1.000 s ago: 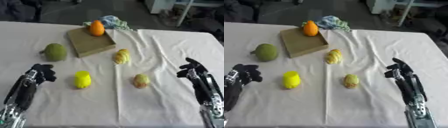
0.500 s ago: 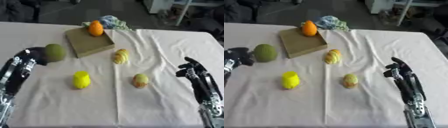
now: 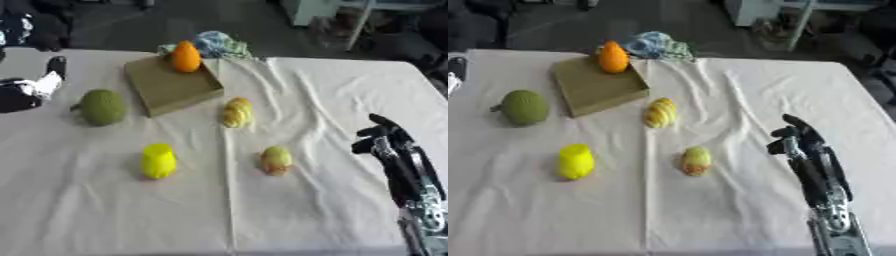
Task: Pick up objects on the table and place them in the box.
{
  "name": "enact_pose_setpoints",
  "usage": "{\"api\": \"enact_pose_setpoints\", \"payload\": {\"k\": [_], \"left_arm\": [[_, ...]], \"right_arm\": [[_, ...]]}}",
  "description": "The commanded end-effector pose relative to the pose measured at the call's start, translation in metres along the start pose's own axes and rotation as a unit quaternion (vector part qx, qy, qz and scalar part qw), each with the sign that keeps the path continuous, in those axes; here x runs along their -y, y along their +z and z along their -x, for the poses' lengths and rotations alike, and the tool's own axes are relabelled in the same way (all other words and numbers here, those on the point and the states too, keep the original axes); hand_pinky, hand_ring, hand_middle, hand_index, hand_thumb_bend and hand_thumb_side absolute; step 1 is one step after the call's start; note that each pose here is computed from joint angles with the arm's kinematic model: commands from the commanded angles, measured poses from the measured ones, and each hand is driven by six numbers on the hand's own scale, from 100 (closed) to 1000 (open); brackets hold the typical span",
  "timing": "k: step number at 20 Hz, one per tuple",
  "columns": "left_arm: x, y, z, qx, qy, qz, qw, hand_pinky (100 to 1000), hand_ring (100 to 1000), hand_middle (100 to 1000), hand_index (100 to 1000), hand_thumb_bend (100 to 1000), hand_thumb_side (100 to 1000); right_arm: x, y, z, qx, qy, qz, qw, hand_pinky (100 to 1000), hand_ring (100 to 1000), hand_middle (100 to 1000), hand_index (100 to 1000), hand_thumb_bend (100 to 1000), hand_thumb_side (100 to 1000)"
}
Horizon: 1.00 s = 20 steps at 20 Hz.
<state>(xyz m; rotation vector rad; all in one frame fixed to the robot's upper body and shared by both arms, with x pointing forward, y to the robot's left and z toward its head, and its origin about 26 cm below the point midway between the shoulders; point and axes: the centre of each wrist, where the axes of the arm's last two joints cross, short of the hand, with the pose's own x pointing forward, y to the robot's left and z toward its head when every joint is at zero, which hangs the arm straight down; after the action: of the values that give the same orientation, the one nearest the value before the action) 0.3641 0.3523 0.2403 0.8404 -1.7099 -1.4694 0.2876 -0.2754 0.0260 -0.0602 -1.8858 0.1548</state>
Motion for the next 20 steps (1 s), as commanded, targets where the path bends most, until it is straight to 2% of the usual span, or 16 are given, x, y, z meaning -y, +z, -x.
{"api": "enact_pose_setpoints", "payload": {"k": [1,5,9,12,15,16,17,18,20], "left_arm": [[-0.002,-0.011,0.025,-0.031,-0.091,0.099,0.990,765,732,792,892,215,274],[0.016,-0.039,0.038,-0.032,-0.145,0.174,0.974,768,740,798,894,297,341],[0.043,-0.063,0.044,-0.029,-0.156,0.215,0.964,764,737,793,892,291,416],[0.065,-0.074,0.048,-0.038,-0.146,0.241,0.959,762,736,794,891,289,427],[0.080,-0.080,0.050,-0.054,-0.144,0.249,0.956,756,730,792,889,266,397],[0.083,-0.081,0.050,-0.058,-0.144,0.243,0.957,750,722,784,882,262,347],[0.086,-0.082,0.050,-0.062,-0.146,0.231,0.960,749,721,782,880,261,336],[0.087,-0.083,0.049,-0.065,-0.148,0.215,0.963,741,710,769,871,255,267],[0.093,-0.083,0.049,-0.071,-0.156,0.185,0.968,731,695,756,860,264,229]], "right_arm": [[0.007,-0.002,-0.006,0.009,0.015,-0.008,1.000,576,557,595,857,100,587],[0.007,-0.001,-0.004,0.005,0.014,-0.012,1.000,576,556,595,857,100,588],[0.006,0.001,-0.003,0.002,0.012,-0.013,1.000,576,556,595,857,100,588],[0.005,0.001,-0.002,0.001,0.009,-0.014,1.000,576,556,595,857,100,589],[0.003,0.002,-0.001,0.001,0.006,-0.015,1.000,575,556,595,857,100,591],[0.003,0.002,-0.001,0.001,0.006,-0.015,1.000,575,556,595,857,100,591],[0.003,0.002,-0.001,0.001,0.005,-0.015,1.000,575,555,595,857,100,591],[0.003,0.002,-0.001,0.001,0.004,-0.015,1.000,575,555,595,857,100,592],[0.002,0.001,-0.001,0.001,0.003,-0.015,1.000,575,555,595,857,100,593]]}}
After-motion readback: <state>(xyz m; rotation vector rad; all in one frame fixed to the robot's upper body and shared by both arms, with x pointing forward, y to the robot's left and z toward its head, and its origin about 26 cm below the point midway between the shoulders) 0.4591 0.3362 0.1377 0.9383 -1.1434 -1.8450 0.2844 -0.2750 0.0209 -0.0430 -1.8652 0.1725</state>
